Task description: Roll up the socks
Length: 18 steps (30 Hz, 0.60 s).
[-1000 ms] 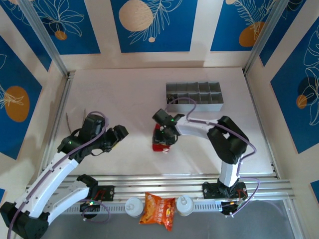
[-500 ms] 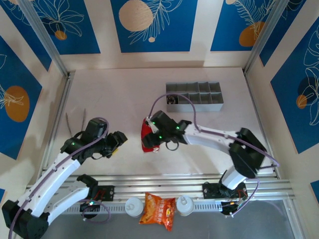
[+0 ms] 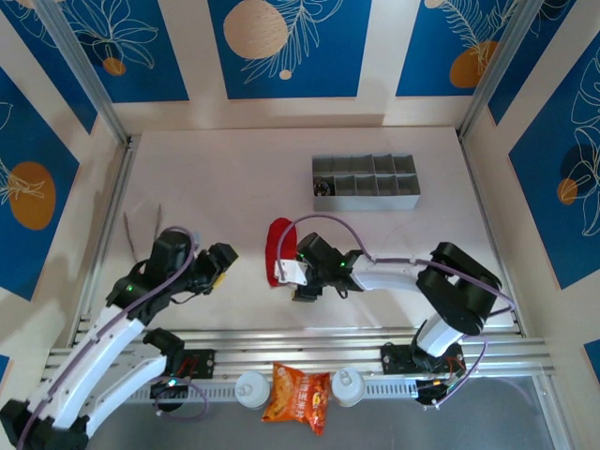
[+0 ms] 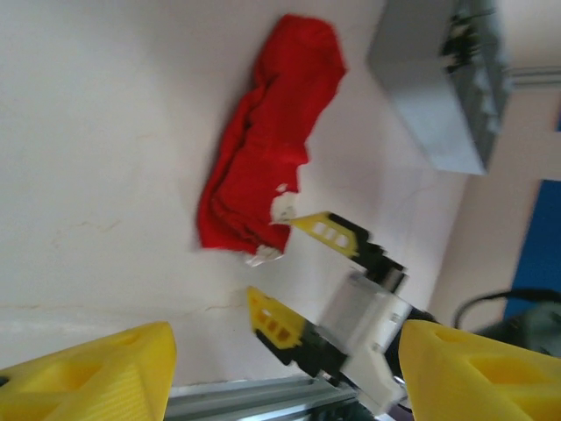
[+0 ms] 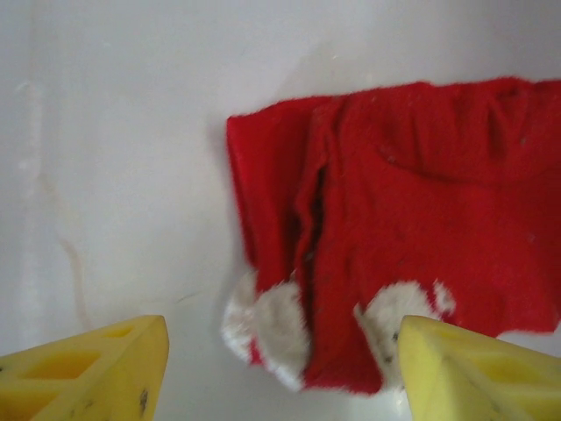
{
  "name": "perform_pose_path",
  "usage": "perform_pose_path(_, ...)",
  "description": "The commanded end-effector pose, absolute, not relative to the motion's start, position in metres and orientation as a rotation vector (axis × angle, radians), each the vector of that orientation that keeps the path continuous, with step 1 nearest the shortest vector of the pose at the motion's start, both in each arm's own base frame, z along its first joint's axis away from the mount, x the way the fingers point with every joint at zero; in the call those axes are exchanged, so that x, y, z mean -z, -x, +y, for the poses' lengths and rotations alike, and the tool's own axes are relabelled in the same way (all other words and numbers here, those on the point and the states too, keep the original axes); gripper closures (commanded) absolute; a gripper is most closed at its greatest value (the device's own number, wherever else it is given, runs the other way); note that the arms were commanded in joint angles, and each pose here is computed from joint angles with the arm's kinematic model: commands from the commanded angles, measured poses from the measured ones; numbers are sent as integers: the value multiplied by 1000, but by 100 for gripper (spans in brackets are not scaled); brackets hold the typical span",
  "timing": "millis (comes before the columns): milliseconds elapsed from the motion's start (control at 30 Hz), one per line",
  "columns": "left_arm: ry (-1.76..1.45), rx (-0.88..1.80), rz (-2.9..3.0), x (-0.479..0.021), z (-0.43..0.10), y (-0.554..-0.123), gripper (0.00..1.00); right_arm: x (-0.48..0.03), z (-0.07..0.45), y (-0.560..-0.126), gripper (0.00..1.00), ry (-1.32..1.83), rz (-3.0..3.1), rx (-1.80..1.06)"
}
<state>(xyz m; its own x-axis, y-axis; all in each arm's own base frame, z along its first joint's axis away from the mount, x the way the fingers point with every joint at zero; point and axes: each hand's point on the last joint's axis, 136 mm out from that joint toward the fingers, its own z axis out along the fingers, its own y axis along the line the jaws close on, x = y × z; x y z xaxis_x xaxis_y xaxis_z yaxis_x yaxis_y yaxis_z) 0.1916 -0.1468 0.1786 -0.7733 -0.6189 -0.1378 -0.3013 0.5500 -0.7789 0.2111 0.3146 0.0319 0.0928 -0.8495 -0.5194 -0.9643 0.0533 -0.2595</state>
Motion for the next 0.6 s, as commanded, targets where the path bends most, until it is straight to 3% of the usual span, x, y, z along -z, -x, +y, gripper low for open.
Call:
perform_pose_path(0,782,1106,2269,-186,-137,-196,33,-38,331,-229,32,1850,1676,-215)
perform_pose_path(300,845,1130,2281,-170,-136,-190,34,-14,327,-226,54,1881,1820,-231)
perform_pose_path(567,1081,1236,2391,-129,-163,-200,33,-20,338,-216,92,1826,1940,-352)
